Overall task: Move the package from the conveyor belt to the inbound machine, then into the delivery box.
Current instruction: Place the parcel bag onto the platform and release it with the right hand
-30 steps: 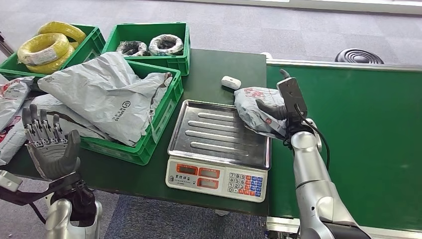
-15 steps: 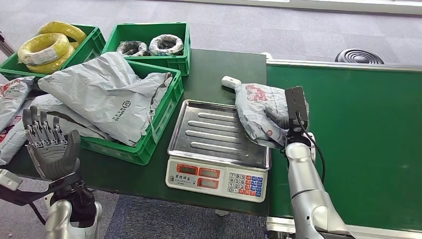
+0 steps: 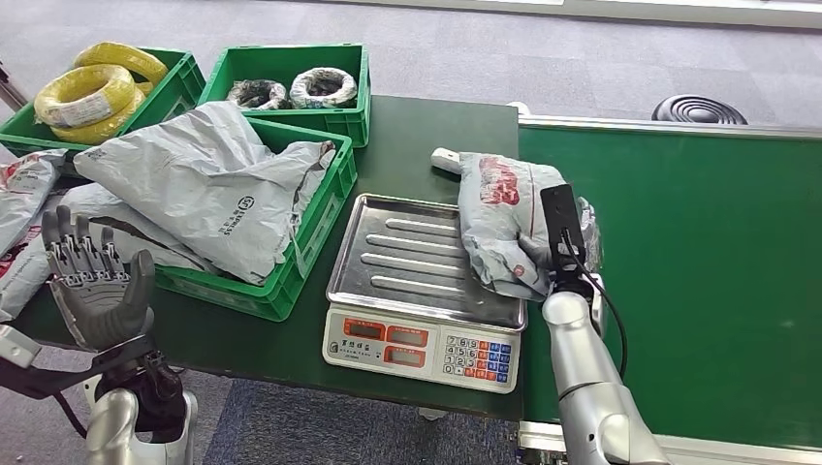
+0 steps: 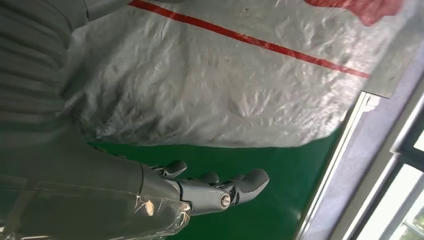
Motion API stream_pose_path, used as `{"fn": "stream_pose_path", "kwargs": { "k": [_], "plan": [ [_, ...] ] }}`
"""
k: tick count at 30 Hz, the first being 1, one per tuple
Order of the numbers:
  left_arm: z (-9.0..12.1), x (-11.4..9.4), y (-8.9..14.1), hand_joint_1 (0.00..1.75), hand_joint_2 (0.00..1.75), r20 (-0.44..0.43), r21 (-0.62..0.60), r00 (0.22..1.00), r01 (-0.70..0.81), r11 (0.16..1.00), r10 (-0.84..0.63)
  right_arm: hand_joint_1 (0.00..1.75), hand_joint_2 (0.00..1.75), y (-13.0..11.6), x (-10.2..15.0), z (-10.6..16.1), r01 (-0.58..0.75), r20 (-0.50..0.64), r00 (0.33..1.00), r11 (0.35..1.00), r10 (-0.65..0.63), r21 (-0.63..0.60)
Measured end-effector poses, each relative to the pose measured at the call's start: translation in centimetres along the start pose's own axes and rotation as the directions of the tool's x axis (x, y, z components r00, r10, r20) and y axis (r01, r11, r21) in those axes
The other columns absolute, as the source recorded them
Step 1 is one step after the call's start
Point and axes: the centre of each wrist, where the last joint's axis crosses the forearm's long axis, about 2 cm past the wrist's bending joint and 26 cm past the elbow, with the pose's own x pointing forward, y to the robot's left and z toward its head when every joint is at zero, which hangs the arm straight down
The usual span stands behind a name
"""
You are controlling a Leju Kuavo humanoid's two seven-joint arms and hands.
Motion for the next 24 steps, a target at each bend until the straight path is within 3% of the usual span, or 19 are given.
{"fn": "stream_pose_path", "kwargs": {
  "k": [4, 8, 24],
  "plan": [
    [-0.02, 0.05, -0.05, 0.00, 1.75, -0.004, -0.001, 1.000, 0.003, 1.000, -0.003, 0.04, 1.75, 0.22, -0.22, 0.19, -0.029, -0.011, 1.000, 0.999, 0.030, 0.021],
    [-0.10, 0.15, -0.05, 0.00, 1.75, -0.001, 0.001, 1.000, 0.005, 1.000, -0.005, 1.67, 1.75, 0.41, -0.17, 0.27, -0.041, -0.008, 0.999, 0.998, 0.041, 0.040],
    [-0.37, 0.57, 0.04, 0.00, 1.75, 0.020, 0.008, 1.000, 0.017, 1.000, -0.017, 1.68, 1.75, 0.69, 0.60, 0.50, -0.057, 0.049, 0.997, 0.998, 0.055, 0.041]
  ]
}}
